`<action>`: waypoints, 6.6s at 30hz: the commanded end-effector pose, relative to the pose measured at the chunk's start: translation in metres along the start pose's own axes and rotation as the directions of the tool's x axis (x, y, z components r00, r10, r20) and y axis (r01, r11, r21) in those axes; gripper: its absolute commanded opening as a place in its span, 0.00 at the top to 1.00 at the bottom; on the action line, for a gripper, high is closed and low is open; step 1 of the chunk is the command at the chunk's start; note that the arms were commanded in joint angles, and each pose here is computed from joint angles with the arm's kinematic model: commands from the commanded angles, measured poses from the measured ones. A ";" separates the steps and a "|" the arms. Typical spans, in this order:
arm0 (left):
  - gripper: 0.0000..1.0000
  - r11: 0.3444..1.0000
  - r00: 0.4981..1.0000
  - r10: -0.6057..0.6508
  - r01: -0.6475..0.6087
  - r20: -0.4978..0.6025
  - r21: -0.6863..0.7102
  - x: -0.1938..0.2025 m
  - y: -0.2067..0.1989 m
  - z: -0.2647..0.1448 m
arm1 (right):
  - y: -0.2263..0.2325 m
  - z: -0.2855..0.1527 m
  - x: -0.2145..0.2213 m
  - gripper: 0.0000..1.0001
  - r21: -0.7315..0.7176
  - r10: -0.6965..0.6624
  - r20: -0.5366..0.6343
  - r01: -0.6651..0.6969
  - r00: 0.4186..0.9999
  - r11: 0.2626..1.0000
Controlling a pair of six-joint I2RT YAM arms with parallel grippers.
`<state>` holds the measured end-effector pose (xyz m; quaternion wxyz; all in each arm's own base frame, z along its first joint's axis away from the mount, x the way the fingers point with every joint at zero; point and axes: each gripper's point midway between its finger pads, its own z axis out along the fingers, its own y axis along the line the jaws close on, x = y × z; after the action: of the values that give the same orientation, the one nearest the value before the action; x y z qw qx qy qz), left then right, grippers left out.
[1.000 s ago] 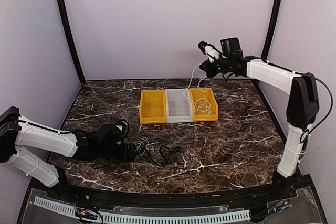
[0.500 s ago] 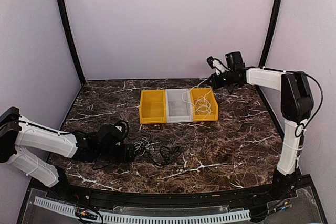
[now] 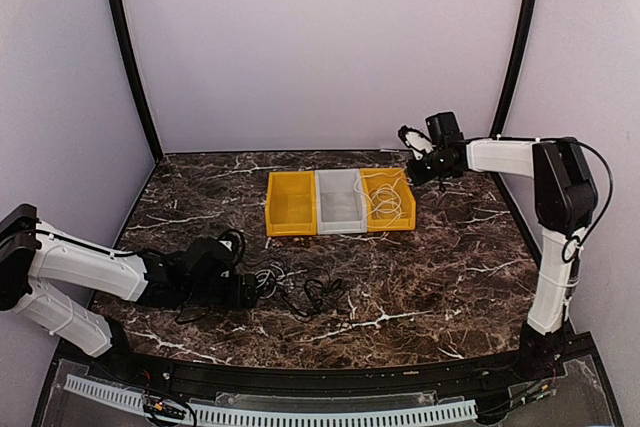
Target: Untangle the cables
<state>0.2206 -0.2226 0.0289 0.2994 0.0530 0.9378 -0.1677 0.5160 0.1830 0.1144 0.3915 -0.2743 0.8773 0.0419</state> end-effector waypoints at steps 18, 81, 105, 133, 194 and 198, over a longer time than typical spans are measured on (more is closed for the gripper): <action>0.12 1.000 1.000 -0.008 0.008 -0.007 0.005 0.008 0.005 -0.003 | -0.021 -0.062 -0.044 1.00 0.254 -0.112 0.023 0.103 0.993 0.962; 0.12 1.000 1.000 -0.025 0.025 0.017 0.016 0.011 0.011 -0.009 | 0.121 -0.063 -0.028 0.59 -0.269 -0.387 -0.053 0.360 0.920 0.893; 0.12 0.999 0.999 -0.032 0.032 0.019 0.015 0.011 0.012 -0.010 | 0.155 -0.011 -0.036 1.00 -0.131 -0.596 -0.115 0.582 0.795 0.802; 0.12 1.000 1.000 -0.004 0.004 -0.004 0.010 0.010 0.005 -0.001 | 0.089 0.009 0.015 1.00 -0.114 -0.494 -0.187 0.481 0.849 0.869; 0.12 1.000 0.999 0.003 -0.002 -0.037 0.024 0.009 -0.006 0.012 | 0.019 0.001 -0.011 1.00 0.051 -0.489 -0.276 0.521 0.827 0.852; 0.12 1.000 0.999 0.006 -0.005 -0.039 0.026 0.009 -0.007 0.012 | 0.015 0.003 -0.020 1.00 0.085 -0.457 -0.268 0.494 0.848 0.865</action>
<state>0.2308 -0.2376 0.0295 0.3153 0.0509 0.9282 -0.1907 0.5005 0.2044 0.1025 0.2634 -0.4935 0.8170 -0.1397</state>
